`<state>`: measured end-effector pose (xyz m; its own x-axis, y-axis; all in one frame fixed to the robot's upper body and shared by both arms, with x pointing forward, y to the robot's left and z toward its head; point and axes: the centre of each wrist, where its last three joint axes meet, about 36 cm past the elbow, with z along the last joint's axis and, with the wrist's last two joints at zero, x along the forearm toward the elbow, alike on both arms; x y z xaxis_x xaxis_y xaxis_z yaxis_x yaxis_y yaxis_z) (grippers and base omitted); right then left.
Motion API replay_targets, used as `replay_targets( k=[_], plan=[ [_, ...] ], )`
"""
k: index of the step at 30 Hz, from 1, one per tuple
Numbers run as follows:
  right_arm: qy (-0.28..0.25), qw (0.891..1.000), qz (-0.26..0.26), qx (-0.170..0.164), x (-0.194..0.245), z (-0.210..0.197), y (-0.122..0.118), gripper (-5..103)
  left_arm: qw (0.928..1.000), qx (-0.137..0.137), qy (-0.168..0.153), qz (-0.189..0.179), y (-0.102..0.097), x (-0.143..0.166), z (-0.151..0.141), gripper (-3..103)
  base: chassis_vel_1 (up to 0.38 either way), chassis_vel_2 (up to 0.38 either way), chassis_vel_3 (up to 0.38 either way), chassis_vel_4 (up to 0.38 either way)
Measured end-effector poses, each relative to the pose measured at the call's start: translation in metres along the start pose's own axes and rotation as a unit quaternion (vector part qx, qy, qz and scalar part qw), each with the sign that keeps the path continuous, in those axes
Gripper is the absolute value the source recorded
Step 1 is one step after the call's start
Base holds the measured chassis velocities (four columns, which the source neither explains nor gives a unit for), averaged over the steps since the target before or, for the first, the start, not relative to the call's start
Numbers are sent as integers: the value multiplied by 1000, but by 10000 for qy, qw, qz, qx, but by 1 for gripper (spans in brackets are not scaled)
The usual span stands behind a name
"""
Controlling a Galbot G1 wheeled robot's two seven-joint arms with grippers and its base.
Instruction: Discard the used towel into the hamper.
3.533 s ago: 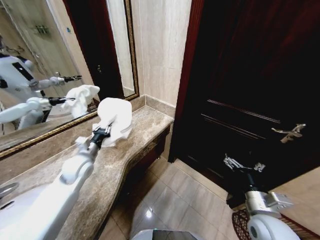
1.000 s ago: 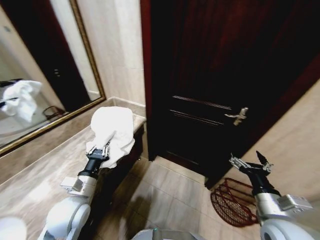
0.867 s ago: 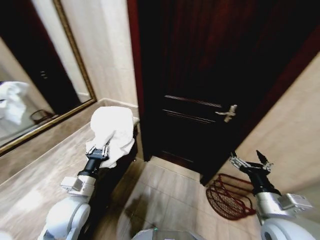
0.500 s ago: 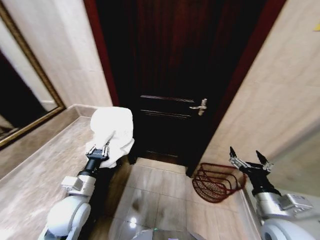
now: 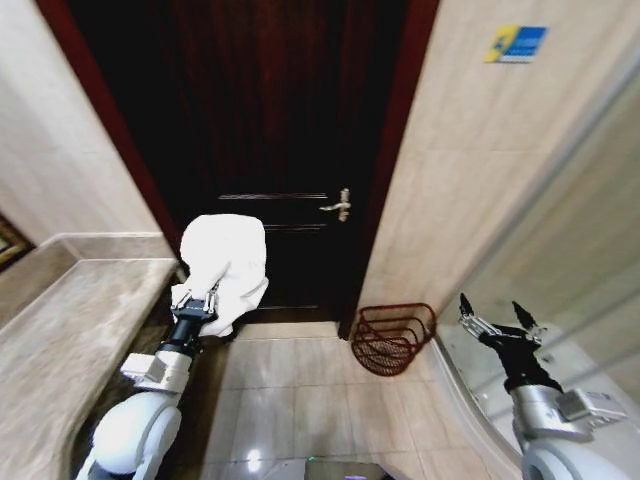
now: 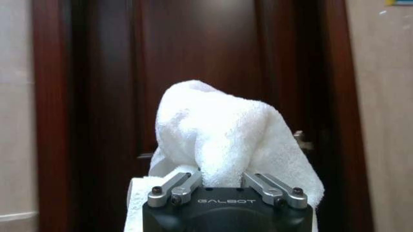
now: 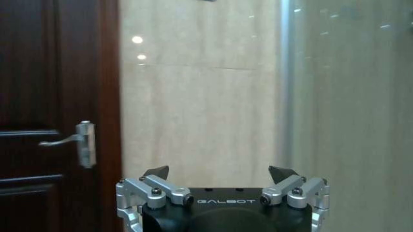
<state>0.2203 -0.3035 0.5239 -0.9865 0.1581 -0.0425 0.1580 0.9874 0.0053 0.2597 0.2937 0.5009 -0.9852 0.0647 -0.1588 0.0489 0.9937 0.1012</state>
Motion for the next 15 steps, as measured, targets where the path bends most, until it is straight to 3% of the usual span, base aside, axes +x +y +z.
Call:
replay_targets(
  k=[15],
  plan=[
    [-8,10000,43,-21,2,2,-1,100,10000,17,-29,-10,-2,0,0,14,-106,-148,-145,-101]
  ],
)
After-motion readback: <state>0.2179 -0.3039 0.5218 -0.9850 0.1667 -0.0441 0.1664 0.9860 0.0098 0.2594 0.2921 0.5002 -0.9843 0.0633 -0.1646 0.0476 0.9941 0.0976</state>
